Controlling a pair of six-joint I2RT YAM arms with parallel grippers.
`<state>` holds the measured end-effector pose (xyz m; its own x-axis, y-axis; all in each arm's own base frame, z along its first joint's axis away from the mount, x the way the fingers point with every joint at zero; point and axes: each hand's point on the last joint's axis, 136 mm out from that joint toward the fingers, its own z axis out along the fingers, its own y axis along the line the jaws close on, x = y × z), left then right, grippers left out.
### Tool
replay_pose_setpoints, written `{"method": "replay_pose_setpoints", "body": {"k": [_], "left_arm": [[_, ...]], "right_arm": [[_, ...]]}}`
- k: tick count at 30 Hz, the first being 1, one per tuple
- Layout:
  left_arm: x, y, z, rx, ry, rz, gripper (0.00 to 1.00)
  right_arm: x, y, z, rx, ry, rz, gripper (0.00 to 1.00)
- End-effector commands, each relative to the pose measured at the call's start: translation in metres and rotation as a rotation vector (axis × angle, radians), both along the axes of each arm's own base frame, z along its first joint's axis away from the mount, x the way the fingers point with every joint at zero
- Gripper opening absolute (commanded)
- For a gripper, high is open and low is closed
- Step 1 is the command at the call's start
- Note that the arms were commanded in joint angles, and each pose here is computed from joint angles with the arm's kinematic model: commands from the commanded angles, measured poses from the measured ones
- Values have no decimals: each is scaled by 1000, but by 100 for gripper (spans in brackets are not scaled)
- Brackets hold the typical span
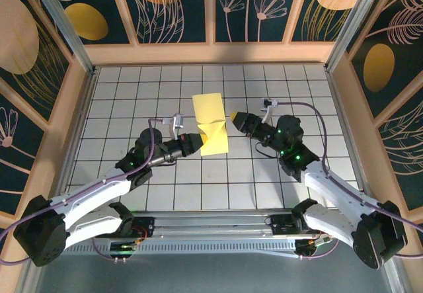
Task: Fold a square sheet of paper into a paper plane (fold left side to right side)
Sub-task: Turn over the paper at the center of the table.
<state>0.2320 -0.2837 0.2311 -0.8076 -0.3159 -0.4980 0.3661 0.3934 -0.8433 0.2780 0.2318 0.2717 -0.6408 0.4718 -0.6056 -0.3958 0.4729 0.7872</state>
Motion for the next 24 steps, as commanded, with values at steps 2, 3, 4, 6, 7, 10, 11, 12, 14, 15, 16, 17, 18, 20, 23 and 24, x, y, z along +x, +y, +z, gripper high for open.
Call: {"method": "replay_pose_setpoints", "body": {"k": [2, 3, 4, 6, 7, 10, 11, 12, 14, 15, 16, 17, 18, 20, 23, 24], "left_arm": [[3, 25, -42, 324, 41, 64, 0], [4, 31, -48, 389, 55, 82, 0], [5, 37, -55, 466, 65, 103, 0], [6, 48, -63, 623, 71, 149, 0], [7, 54, -66, 706, 72, 176, 0], [10, 69, -69, 943, 71, 261, 0], [10, 74, -70, 1029, 71, 291, 0], [11, 81, -70, 1131, 67, 328, 0], [10, 92, -73, 1311, 79, 383, 0], [11, 94, -75, 1385, 86, 398, 0], [11, 93, -78, 1446, 87, 410, 0], [11, 90, -81, 1488, 84, 418, 0], [11, 86, -85, 1525, 80, 430, 0], [11, 78, -97, 1573, 76, 446, 0], [8, 69, -119, 1602, 109, 443, 0], [7, 65, -128, 1610, 123, 434, 0]], "right_arm": [[12, -62, -51, -372, 67, -275, 56], [11, -72, -58, -418, 83, -309, 56], [10, -83, -66, -469, 95, -348, 58], [11, -112, -78, -550, 126, -450, 64], [10, -123, -82, -585, 134, -484, 67], [6, -145, -95, -658, 150, -545, 74], [6, -149, -97, -671, 152, -552, 75], [5, -154, -101, -683, 159, -560, 77], [3, -162, -104, -691, 171, -578, 79], [2, -166, -104, -691, 173, -586, 81], [1, -169, -105, -688, 174, -595, 82], [0, -171, -104, -683, 173, -605, 84], [-1, -174, -104, -676, 170, -616, 88], [-2, -177, -101, -663, 160, -630, 92], [-4, -180, -97, -649, 140, -636, 96], [-5, -180, -96, -647, 132, -634, 97]]}}
